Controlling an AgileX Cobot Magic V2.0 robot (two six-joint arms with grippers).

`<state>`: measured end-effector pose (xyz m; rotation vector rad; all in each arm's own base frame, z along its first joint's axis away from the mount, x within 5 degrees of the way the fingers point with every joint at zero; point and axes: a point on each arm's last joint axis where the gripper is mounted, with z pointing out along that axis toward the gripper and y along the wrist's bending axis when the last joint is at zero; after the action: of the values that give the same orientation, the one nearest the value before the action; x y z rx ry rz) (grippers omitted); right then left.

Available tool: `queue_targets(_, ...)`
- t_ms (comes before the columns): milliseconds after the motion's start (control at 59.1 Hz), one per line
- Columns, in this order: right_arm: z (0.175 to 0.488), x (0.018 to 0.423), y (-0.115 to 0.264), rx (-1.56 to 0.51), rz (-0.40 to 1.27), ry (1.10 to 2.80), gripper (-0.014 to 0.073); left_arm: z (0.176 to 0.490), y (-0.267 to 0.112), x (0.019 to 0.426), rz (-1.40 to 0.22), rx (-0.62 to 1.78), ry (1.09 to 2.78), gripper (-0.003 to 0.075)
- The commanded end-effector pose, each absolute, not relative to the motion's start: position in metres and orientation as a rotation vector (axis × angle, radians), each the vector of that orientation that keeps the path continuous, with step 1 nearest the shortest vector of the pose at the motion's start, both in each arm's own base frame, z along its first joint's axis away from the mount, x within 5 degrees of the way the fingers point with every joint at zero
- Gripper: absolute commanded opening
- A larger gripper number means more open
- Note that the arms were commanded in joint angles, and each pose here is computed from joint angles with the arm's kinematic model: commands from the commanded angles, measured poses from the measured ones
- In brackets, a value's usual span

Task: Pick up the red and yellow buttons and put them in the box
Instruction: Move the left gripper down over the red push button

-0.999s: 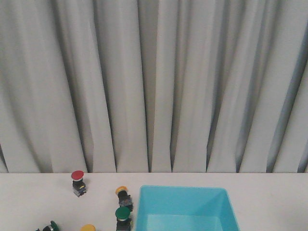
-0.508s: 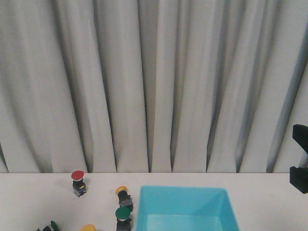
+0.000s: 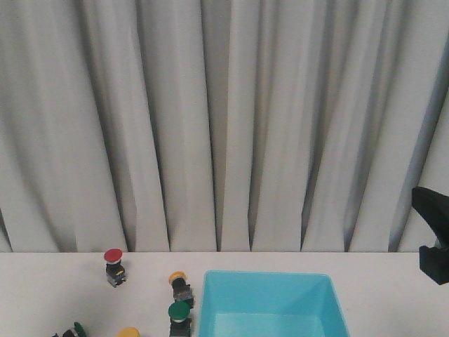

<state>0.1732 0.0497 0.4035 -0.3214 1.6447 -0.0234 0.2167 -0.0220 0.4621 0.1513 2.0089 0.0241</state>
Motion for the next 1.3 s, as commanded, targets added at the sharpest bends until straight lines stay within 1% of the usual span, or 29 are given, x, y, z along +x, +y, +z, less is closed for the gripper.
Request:
queue_targets(0,0.422,0.170,0.053,-0.355,0.005,1.532,0.0410,0.475,-0.024,0.216,-0.004,0.137,1.912,0.0325)
queue_targets(102,0.423,0.169,0.054,-0.362,0.015,1.517,0.0410,0.480,-0.025,0.218,-0.016,0.135,1.860,0.0325)
queue_targets(203,0.424,0.169,0.055,-0.361,0.032,1.506,0.0410,0.478,-0.026,0.219,-0.035,0.130,1.876,0.0325)
queue_targets(305,0.424,0.169,0.055,-0.362,0.030,1.507,0.0403,0.465,-0.027,0.225,-0.027,0.135,1.982,0.0325)
queue_targets(474,0.419,0.170,0.051,-0.335,-0.004,1.565,0.0403,0.426,-0.029,0.246,0.033,0.235,2.287,0.0325)
queue_targets(626,0.415,0.171,0.049,-0.301,-0.004,1.616,0.0403,0.395,-0.035,0.267,-0.012,0.263,2.471,0.0325)
queue_targets(779,0.406,0.177,0.050,-0.259,0.014,1.699,0.0403,0.373,-0.041,0.283,-0.062,0.264,2.580,0.0325)
queue_targets(948,0.386,0.192,0.055,-0.247,0.016,1.853,0.0403,0.354,-0.042,0.295,-0.045,0.328,2.669,0.0325)
queue_targets(1050,0.379,0.197,0.060,-0.254,0.047,1.897,0.0404,0.346,-0.043,0.299,-0.045,0.344,2.699,0.0330)
queue_targets(1168,0.374,0.201,0.062,-0.255,0.053,1.933,0.0404,0.336,-0.047,0.306,-0.043,0.366,2.731,0.0353)
queue_targets(1287,0.372,0.202,0.062,-0.270,0.038,1.945,0.0404,0.319,-0.055,0.316,-0.041,0.422,2.777,0.0402)
